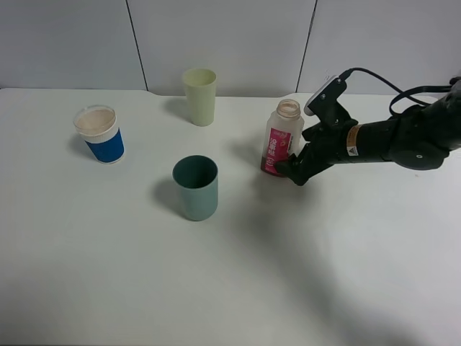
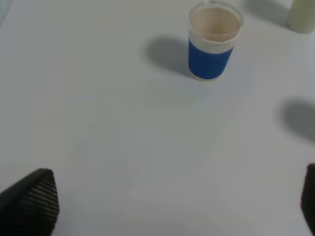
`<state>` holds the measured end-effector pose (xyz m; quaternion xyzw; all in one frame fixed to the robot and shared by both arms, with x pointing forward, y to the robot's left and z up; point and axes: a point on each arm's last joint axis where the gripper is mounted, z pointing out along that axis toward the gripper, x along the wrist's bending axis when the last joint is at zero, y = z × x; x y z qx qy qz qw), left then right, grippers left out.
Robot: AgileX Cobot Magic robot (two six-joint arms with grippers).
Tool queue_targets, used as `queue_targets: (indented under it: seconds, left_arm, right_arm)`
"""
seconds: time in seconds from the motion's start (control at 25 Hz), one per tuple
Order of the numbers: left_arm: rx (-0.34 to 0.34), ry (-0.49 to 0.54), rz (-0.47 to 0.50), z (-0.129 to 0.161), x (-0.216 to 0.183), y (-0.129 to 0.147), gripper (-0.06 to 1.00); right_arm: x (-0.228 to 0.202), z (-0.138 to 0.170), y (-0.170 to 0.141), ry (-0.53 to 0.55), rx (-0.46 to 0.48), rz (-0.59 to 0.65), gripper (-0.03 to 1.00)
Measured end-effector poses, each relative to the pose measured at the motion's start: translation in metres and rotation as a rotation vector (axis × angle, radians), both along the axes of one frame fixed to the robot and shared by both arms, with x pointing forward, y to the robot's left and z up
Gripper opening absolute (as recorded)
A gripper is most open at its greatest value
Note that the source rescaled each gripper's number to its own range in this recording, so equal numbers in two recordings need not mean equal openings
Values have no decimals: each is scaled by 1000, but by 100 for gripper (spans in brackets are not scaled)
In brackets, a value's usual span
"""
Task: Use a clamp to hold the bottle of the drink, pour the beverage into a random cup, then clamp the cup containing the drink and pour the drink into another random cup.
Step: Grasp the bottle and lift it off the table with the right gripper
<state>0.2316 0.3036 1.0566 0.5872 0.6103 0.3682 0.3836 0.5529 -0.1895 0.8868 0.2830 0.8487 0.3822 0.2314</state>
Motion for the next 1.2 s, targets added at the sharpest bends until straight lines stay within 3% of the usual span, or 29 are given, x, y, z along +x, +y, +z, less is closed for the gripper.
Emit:
queue_targets:
  seconds: [0.44,0.56,0.68,0.84,1.2]
  left_arm:
    - [0,0,0,0,0,0,100]
    - [0,0,0,0,0,0,100]
    - [0,0,0,0,0,0,100]
    - [0,0,0,0,0,0,100]
    - [0,0,0,0,0,0,100]
  right_arm:
    - [8,-13,20,-1,41,69,83]
    - [8,-14,21,-5,50,76,69]
    - [8,-15,21,-9,51,82,47]
    - [8,-15,21,-12,53,85,3]
    - [8,-14,21,-11,59,73,2]
